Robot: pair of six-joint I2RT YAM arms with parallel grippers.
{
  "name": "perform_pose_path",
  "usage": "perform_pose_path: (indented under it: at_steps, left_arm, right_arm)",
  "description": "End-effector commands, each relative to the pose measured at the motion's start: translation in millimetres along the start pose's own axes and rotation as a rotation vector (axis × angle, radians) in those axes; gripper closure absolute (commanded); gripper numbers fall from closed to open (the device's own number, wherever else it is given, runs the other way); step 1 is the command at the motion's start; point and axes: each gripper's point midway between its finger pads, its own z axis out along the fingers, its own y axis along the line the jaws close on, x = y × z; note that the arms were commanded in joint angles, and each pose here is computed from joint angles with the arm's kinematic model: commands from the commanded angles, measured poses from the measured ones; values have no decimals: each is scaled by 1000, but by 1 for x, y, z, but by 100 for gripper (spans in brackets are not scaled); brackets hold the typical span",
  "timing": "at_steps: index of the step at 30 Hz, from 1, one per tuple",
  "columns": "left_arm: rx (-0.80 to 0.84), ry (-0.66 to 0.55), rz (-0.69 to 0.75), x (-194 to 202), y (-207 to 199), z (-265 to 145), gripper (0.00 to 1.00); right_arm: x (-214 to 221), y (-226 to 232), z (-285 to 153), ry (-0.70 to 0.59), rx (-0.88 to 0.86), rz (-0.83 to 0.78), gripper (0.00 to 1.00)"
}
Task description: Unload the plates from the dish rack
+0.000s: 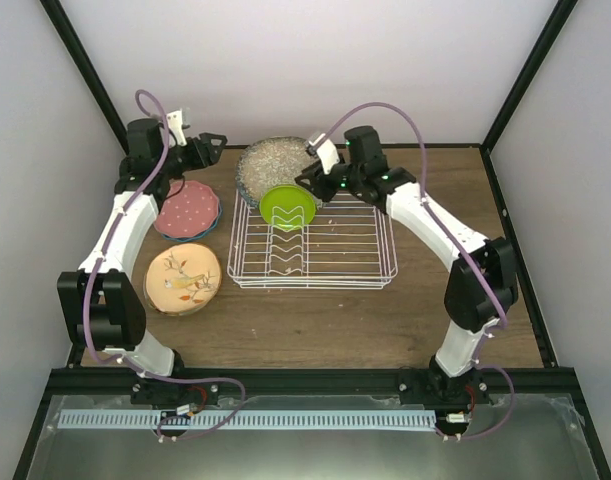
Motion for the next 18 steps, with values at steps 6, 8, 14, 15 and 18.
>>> perform_pose_path:
  at_steps: [6, 8, 14, 15, 18]
  left_arm:
    - [32, -18, 19, -3, -8, -4, 31]
    - [39, -15, 18, -3, -9, -4, 31]
    - [46, 5, 10, 4, -8, -4, 31]
    - [47, 8, 8, 6, -8, -4, 31]
    - [44, 9, 7, 8, -7, -4, 31]
  right_arm:
    - [15, 8, 39, 47, 11, -131, 71]
    - [19, 0, 49, 54, 33, -146, 67]
    - [18, -17, 76, 63, 57, -200, 60]
    - [22, -21, 82, 76, 61, -205, 59]
    - [23, -28, 89, 83, 83, -230, 56]
